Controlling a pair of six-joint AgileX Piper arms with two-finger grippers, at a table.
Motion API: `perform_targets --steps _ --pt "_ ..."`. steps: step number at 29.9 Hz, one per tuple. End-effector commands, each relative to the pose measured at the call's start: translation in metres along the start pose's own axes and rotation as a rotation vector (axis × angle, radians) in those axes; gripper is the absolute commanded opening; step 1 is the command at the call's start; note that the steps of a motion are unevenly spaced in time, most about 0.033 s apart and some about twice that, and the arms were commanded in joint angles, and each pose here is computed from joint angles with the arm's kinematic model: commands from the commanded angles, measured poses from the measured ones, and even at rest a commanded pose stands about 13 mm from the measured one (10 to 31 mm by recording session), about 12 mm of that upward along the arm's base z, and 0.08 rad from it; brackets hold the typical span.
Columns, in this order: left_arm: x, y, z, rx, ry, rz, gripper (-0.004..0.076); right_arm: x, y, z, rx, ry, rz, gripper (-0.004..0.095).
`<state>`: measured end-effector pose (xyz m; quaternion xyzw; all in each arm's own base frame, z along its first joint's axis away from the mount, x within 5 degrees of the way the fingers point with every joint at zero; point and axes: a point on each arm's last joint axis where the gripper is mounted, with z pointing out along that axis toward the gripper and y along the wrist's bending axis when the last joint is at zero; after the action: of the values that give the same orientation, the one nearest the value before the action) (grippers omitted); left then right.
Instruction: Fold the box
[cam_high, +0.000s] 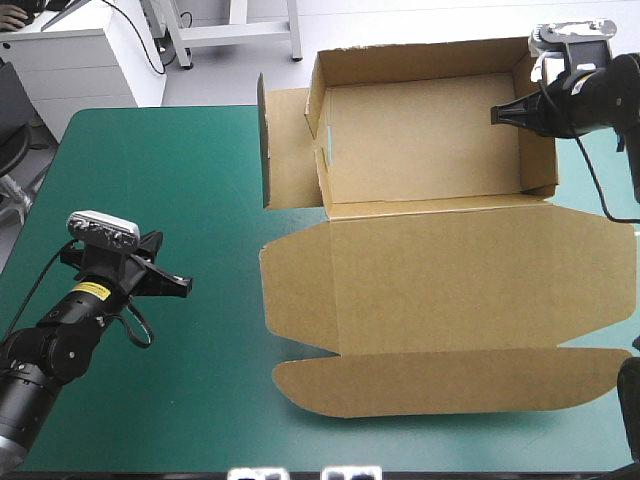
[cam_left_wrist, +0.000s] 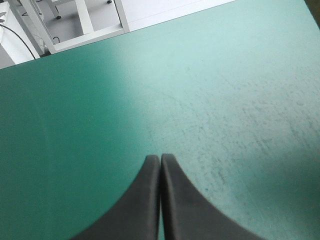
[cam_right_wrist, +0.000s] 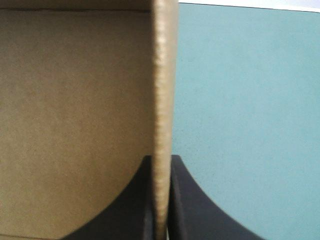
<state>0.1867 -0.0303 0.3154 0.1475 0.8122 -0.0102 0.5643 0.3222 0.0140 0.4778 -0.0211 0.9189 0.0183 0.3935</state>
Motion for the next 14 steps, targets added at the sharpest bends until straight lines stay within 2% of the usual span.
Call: perform_targets --steps 1,9,14 --pt "-0.016 0.006 0.006 -0.048 -0.114 -0.065 -0.0008 -0.003 -0.001 -0.031 -0.016 -0.075 0.011 -0.0018" --pt "-0.024 0.013 0.041 -0.083 -0.119 -0.114 -0.0008 -0.003 0.001 -0.031 -0.04 -0.075 -0.001 -0.0018" --pt "-0.054 0.018 0.062 -0.058 -0.119 -0.149 -0.0008 -0.003 0.001 -0.031 -0.039 -0.075 -0.007 -0.0018"
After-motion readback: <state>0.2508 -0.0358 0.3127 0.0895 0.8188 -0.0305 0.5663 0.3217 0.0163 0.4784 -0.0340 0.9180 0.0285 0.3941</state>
